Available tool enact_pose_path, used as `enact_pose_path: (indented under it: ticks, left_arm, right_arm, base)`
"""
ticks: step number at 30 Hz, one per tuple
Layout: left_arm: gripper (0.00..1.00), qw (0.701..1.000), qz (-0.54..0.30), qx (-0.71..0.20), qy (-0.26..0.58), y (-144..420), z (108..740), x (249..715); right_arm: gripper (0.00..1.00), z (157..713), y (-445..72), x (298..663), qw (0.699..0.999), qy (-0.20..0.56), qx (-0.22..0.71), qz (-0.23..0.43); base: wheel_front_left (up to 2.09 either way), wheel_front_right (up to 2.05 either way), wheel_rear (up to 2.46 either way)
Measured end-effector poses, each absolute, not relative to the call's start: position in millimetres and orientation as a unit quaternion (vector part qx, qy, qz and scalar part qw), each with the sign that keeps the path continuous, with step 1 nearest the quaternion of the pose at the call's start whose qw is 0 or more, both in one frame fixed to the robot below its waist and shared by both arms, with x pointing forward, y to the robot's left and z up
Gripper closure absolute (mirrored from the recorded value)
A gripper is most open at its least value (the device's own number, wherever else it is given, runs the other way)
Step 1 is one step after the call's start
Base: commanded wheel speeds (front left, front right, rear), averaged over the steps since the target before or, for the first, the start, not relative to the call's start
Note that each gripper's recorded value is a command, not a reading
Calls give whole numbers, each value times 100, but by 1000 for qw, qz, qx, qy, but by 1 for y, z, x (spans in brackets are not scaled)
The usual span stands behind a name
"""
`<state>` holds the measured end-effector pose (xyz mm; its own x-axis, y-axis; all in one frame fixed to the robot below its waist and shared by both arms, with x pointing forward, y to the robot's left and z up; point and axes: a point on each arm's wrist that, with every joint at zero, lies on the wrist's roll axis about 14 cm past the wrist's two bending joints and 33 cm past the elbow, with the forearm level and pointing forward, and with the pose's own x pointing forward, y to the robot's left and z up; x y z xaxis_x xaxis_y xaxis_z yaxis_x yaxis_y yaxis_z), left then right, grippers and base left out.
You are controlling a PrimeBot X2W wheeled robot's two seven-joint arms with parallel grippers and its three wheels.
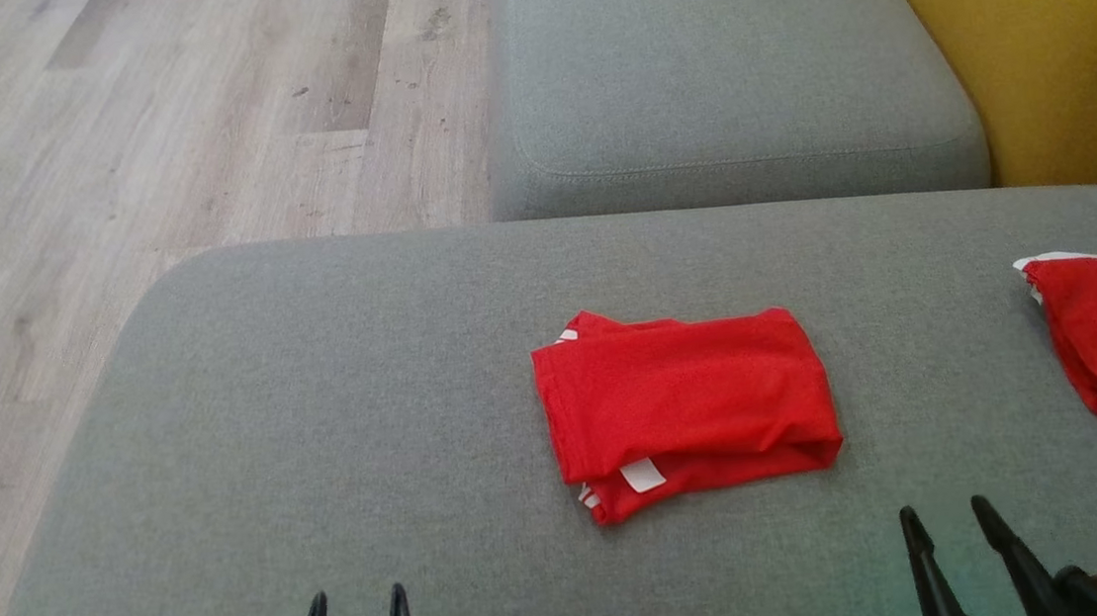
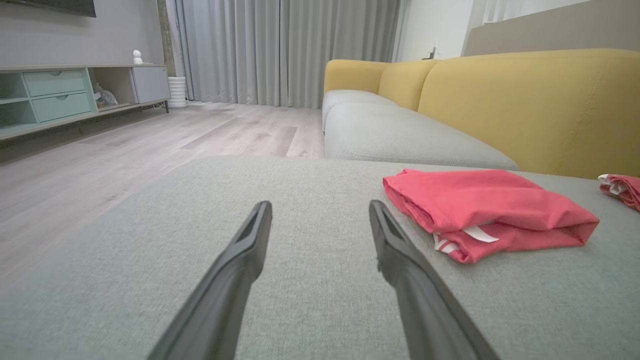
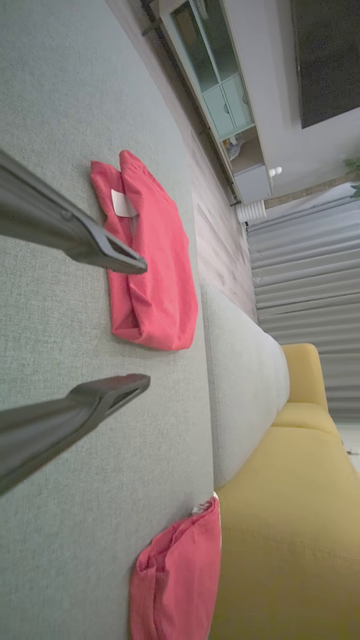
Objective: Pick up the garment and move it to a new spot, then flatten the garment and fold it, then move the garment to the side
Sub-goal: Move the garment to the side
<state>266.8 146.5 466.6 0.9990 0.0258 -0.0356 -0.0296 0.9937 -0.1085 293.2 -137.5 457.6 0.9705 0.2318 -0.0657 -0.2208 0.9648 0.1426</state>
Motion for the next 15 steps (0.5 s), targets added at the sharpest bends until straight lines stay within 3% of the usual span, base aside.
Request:
enact_pose_path:
  ticks: [15]
  left_arm:
    - [0, 999, 0, -41, 18, 146, 465, 267]
  right_arm:
    - [0, 460, -145, 286, 993, 32, 66, 87]
  base:
    - [0, 0, 0]
